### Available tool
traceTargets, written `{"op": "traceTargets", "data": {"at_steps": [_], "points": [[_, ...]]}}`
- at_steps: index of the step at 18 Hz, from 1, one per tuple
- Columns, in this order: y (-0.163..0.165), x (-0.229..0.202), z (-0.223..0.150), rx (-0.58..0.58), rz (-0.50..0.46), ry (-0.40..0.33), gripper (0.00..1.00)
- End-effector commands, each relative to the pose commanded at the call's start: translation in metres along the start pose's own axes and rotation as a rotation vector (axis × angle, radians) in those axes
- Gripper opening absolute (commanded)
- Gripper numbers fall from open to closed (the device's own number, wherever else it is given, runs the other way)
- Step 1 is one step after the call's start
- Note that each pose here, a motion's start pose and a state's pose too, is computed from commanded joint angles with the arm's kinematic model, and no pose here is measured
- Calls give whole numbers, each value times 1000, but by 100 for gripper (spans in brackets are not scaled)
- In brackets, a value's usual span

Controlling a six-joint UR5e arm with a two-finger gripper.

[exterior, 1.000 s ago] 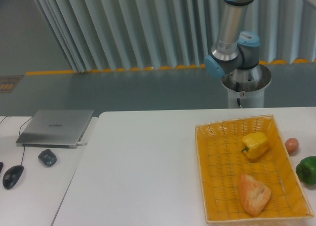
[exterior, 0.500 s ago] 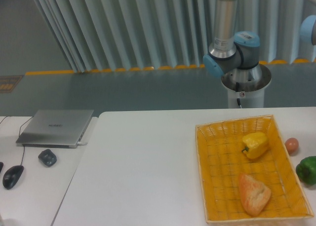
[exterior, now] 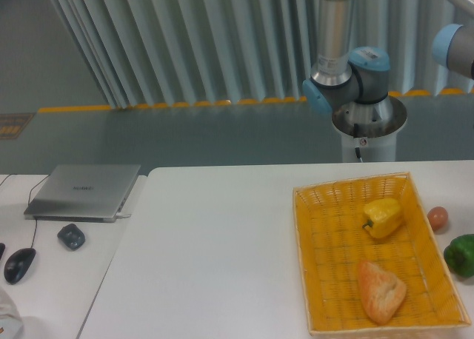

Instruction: Place the red pepper on the table

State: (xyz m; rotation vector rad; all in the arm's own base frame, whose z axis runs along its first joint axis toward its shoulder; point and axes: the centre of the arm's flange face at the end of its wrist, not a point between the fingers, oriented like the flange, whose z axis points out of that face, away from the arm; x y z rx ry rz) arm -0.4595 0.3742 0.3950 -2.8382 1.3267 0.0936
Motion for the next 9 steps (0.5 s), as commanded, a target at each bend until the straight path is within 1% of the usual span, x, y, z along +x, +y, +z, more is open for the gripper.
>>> {"op": "traceTargets", "data": {"at_steps": [9], "points": [[0,-1,3,3,2,6,100]]}}
